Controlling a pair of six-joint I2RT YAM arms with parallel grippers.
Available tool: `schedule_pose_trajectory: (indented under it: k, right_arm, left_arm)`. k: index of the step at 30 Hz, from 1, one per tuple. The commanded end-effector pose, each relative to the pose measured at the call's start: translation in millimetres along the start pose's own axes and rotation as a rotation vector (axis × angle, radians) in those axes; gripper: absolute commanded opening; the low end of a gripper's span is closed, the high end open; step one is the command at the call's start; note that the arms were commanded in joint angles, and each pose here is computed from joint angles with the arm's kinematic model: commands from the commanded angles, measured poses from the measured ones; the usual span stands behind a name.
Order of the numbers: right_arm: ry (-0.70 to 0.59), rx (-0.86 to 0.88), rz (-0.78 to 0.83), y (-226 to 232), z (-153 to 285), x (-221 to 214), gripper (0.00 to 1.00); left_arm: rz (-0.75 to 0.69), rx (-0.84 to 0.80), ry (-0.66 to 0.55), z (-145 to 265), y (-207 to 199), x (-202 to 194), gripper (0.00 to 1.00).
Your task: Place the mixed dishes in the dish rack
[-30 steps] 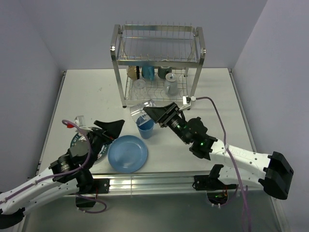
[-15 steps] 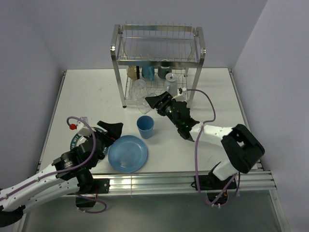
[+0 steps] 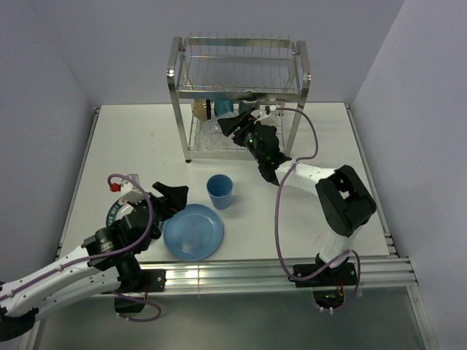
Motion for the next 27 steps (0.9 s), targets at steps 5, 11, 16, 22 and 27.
schedule_pose_trajectory:
  k: [5, 11, 16, 22, 27]
  right_arm:
    - [-0.086, -0.054, 0.099, -14, -21, 26, 0.0]
    - [-0.113, -0.107, 0.146, -30, -22, 36, 0.0]
    - [-0.111, -0.113, 0.172, -36, -21, 40, 0.0]
    - [-0.094, -0.19, 0.258, -49, -31, 42, 0.0]
    - [-0.098, -0.227, 0.334, -56, -43, 45, 0.0]
  left_arm:
    - [-0.077, -0.053, 0.023, -7, -25, 0, 0.92]
    - [-0.107, -0.059, 0.048, -16, -30, -10, 0.92]
    - [-0.123, -0.046, 0.069, -24, -28, -19, 0.93]
    - [-0.112, -0.031, 0.102, -30, -27, -25, 0.93]
    - [-0.112, -0.028, 0.123, -35, -31, -29, 0.93]
Point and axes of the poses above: each gripper's point midway between its finger pads, its own z axis back along the fingers, its own y axis along the line the jaws close on, x = y × z, the point moved 4 cm from there along z, back along the fingers, and after that the axes turned 7 degrees about -z, right-handed, at the moved point
